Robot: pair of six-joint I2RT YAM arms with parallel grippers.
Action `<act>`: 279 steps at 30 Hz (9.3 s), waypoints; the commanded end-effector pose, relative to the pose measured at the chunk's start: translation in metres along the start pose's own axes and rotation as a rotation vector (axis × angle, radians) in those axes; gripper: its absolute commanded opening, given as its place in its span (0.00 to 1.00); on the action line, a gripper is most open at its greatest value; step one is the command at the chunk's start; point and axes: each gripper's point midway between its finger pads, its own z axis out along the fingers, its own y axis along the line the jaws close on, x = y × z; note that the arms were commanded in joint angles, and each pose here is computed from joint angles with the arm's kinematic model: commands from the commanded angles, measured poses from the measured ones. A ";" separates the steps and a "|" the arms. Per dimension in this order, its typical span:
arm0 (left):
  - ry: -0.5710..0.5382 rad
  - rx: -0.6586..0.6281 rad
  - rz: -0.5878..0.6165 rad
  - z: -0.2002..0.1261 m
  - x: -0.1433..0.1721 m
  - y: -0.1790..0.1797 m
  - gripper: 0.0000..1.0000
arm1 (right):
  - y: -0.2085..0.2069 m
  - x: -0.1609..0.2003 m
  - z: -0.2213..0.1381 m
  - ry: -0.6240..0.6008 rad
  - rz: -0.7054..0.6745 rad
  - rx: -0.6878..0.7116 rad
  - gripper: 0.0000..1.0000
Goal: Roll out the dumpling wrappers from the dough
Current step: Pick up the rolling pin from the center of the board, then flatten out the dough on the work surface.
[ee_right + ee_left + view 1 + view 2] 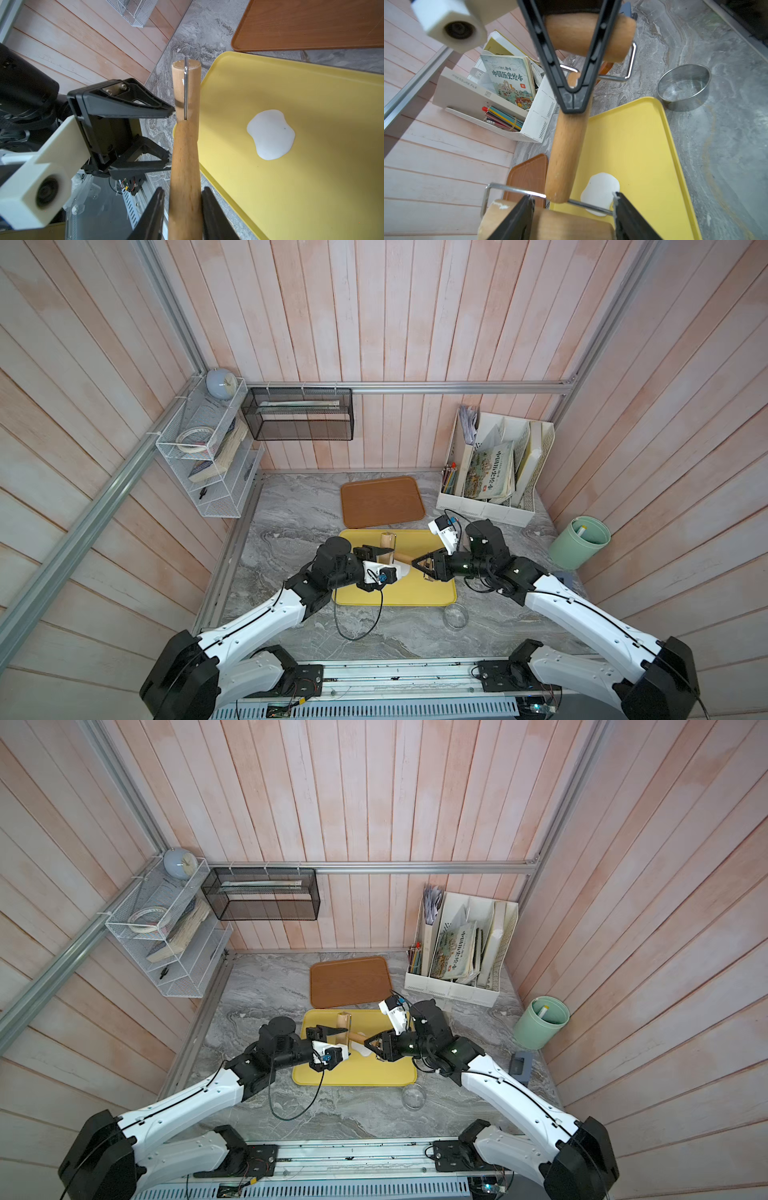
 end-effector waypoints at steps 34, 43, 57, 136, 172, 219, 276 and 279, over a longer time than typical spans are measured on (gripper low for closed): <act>-0.074 -0.066 0.025 0.002 -0.016 -0.001 0.00 | 0.022 0.022 0.042 0.128 0.139 -0.129 0.57; -0.072 -0.082 0.040 0.000 -0.014 -0.001 0.00 | 0.009 0.032 0.047 0.183 0.130 -0.057 0.56; -0.101 -0.067 0.045 -0.003 -0.019 -0.007 0.00 | 0.005 0.036 0.055 0.222 0.119 -0.067 0.57; 0.843 -0.571 -1.692 -0.066 0.238 -0.073 0.22 | -0.207 0.073 0.023 0.414 0.789 0.555 0.00; 0.891 -0.586 -1.684 -0.069 0.246 -0.079 0.17 | -0.186 0.065 0.054 0.327 0.819 0.456 0.00; 0.952 -0.474 -1.715 -0.060 0.234 -0.067 0.30 | -0.188 0.049 0.021 0.257 0.809 0.448 0.00; 1.050 -0.365 -1.690 -0.064 0.212 -0.129 0.00 | -0.199 0.082 0.073 0.302 0.880 0.461 0.00; 1.054 -0.371 -1.691 -0.065 0.212 -0.129 0.00 | -0.206 0.074 0.060 0.265 0.895 0.455 0.00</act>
